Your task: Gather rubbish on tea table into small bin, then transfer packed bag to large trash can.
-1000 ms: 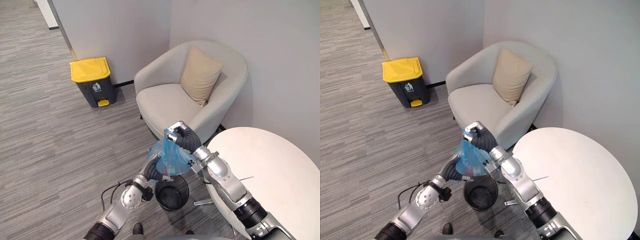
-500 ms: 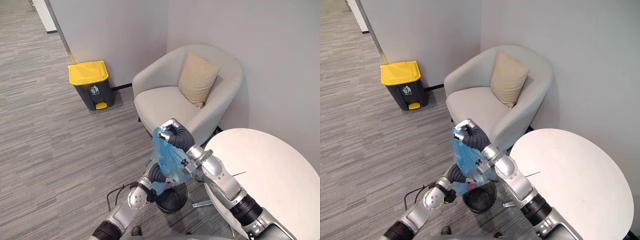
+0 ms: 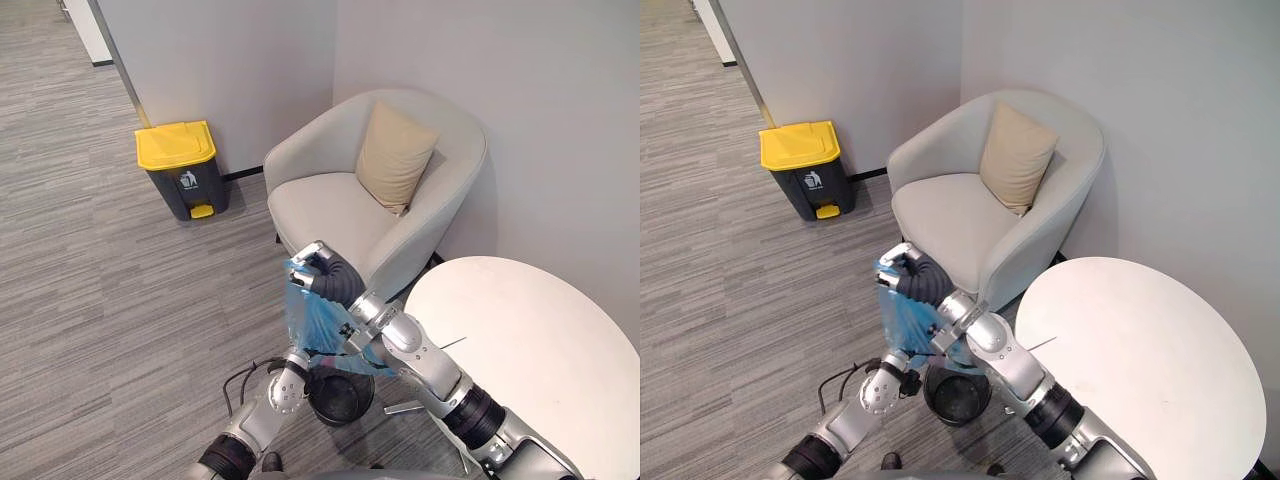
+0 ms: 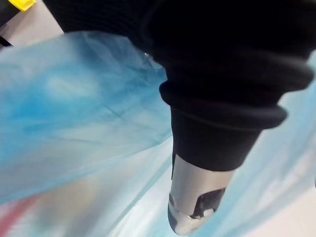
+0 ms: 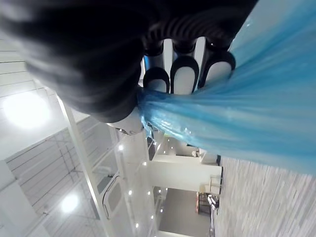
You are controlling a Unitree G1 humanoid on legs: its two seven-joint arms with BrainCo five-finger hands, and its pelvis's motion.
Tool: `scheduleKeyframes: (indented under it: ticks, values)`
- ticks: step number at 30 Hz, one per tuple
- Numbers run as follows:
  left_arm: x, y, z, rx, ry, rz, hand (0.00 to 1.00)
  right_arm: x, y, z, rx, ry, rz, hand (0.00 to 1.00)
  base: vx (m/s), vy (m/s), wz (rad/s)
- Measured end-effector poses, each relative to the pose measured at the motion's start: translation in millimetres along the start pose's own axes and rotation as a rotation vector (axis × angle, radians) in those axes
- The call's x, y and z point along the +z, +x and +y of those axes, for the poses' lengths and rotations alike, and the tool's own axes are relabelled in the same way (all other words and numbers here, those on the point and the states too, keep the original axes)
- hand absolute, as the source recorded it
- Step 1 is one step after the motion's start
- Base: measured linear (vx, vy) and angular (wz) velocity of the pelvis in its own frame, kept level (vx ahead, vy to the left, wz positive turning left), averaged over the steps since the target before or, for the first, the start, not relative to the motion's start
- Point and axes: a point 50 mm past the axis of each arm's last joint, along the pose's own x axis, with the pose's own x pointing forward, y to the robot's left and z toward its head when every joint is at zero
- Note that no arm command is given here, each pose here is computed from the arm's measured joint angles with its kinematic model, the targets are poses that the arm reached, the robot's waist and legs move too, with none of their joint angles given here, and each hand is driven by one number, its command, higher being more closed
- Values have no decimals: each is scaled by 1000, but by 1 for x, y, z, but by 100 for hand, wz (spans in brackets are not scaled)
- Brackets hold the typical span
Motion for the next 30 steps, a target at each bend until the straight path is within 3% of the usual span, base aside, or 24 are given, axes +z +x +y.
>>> scheduleKeyframes:
  ticks: [9,13,28,29,30]
  values:
    - [5,14,-7,-48,49,-7,100,-1,12,31,146,37,4,100,0,0,0]
    - [-2,12,-20,-110,66,40,100,20,32,50,198,94,-119,100,0,0,0]
    - [2,17,-17,-82,-2,47,100,6,21,51,153,116,-79,100,0,0,0]
    - [1,17,-17,-82,-4,49,100,2,20,51,157,104,-63,0,0,0,0]
    - [2,17,-17,-83,-6,49,100,-1,19,50,156,93,-48,0,0,0,0]
